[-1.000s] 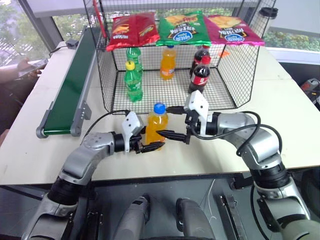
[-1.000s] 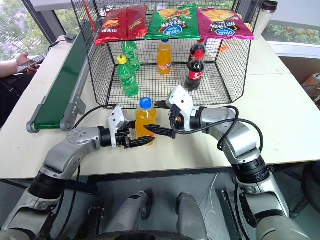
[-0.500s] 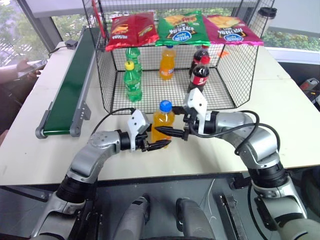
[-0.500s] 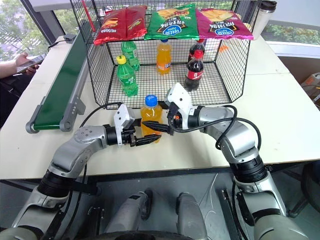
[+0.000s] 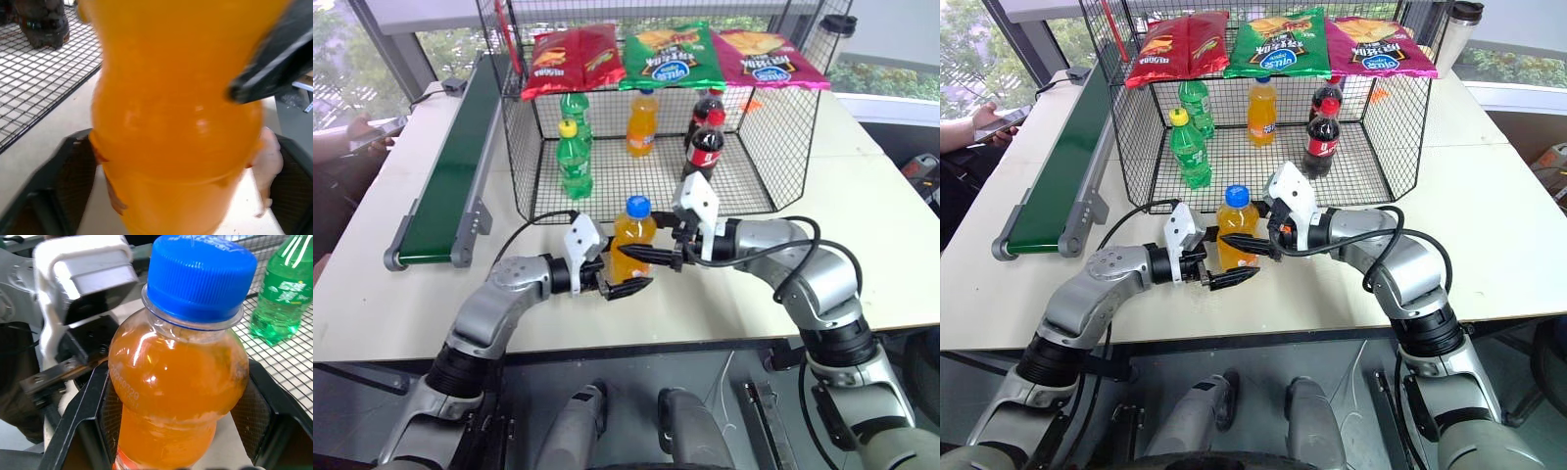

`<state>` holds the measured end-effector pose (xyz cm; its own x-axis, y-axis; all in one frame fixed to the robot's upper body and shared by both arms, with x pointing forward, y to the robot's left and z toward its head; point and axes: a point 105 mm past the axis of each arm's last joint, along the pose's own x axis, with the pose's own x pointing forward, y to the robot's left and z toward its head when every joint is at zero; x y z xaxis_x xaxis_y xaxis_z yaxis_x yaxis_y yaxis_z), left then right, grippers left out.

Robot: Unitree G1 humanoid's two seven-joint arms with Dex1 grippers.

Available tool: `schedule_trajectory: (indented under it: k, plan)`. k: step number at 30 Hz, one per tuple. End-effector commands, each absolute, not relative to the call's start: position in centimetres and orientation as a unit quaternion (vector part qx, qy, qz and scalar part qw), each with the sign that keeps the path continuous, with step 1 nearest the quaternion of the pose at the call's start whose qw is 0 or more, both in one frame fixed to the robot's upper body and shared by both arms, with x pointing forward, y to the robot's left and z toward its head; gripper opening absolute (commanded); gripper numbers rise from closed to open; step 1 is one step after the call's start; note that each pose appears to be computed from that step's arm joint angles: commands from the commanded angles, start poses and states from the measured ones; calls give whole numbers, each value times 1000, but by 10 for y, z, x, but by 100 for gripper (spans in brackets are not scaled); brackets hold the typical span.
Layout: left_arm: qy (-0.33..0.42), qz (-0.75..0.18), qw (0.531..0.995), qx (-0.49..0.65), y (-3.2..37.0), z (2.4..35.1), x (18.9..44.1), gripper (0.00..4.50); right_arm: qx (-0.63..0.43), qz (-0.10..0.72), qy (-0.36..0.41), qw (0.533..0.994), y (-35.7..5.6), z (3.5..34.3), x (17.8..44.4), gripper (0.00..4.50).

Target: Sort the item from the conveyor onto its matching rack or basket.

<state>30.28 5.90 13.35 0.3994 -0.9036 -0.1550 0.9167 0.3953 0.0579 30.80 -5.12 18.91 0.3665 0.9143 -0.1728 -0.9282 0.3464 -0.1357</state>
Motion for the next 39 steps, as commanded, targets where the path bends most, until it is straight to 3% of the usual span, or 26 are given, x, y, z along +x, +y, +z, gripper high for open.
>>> schedule_trajectory:
  k: [1,6,13,18,26,39]
  plan:
    - [30,-532,842,86,65,144,304,447,-118,556,-22,823,-51,217,307,247]
    - [63,-515,851,85,85,139,299,447,-117,510,-42,851,-54,226,325,247]
    - [85,-423,900,59,145,138,297,447,-110,435,-74,891,-58,244,363,247]
    - [40,-286,956,57,177,148,319,447,-103,372,-97,918,-50,252,400,247]
    - [-7,-224,974,45,156,147,324,447,-108,305,-110,940,-48,250,443,247]
    - [-16,-207,978,12,147,146,322,447,-109,300,-91,943,-52,226,457,247]
